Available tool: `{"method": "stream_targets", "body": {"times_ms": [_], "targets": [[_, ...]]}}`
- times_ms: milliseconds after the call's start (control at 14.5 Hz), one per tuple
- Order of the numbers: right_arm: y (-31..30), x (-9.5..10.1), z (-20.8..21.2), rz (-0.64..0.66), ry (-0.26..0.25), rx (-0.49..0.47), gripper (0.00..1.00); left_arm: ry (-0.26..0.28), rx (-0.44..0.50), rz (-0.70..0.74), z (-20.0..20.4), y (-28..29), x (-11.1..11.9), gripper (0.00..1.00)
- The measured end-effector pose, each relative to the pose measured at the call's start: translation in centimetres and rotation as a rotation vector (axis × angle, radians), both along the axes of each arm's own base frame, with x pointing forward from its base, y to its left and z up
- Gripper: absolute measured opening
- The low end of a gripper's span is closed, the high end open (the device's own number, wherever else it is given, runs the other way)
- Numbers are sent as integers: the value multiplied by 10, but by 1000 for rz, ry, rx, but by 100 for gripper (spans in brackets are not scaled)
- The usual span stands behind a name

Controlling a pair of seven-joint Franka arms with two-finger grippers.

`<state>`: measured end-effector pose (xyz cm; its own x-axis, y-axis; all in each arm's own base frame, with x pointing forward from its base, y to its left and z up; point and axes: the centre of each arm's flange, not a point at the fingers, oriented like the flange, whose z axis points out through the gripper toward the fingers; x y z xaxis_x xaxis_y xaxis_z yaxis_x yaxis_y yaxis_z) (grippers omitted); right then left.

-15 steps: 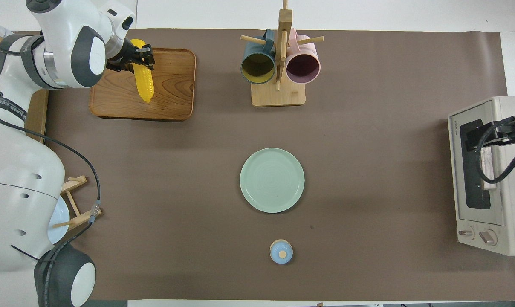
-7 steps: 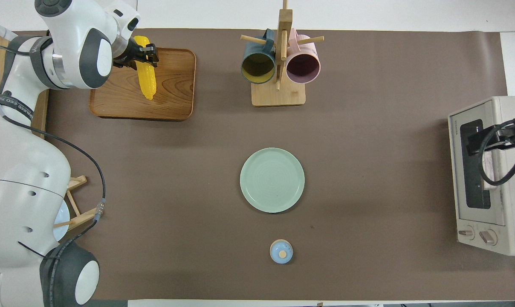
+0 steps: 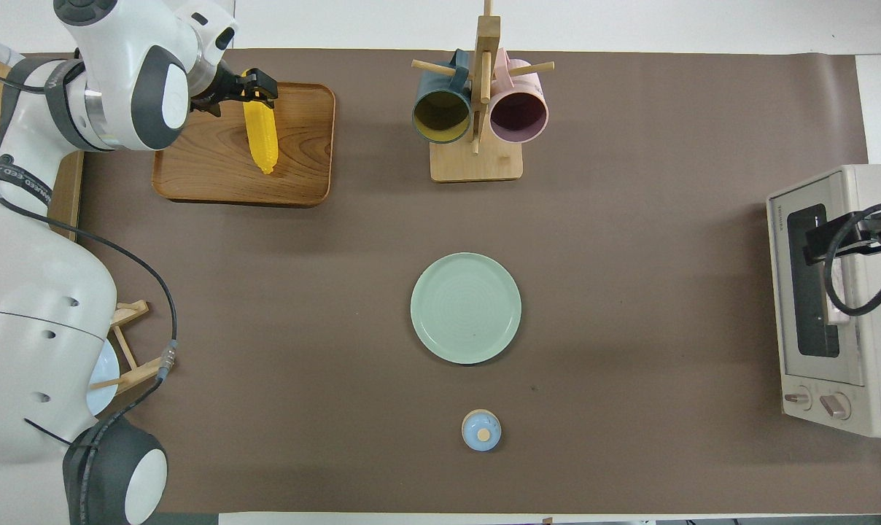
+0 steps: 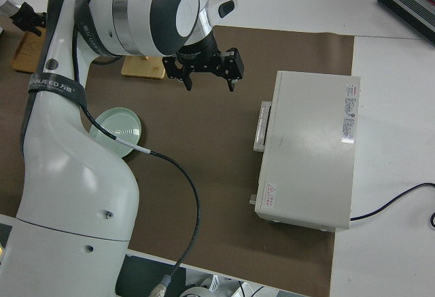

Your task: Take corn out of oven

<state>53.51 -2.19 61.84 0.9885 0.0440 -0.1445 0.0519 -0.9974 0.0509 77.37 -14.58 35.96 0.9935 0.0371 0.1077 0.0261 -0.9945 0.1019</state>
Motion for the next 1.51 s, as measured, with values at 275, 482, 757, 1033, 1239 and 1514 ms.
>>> {"method": "stream_targets", "body": {"times_ms": [275,482,757,1033,1239,1514], "targets": [[0,0,0,-1,0,0,100,14,5,10,71,15,-29,100],[-3,2,0,-6,-15,-1,100,56,13,26,138,37,-75,100],[-32,3,-2,-124,-32,41,100,148,31,26,203,47,-136,100],[-40,3,-4,-144,-37,48,100,180,61,44,239,57,-186,100],[-37,3,-5,-138,-35,47,100,210,67,61,242,62,-227,100],[-36,3,-5,-137,-35,47,100,242,73,67,231,66,-249,100]]}}
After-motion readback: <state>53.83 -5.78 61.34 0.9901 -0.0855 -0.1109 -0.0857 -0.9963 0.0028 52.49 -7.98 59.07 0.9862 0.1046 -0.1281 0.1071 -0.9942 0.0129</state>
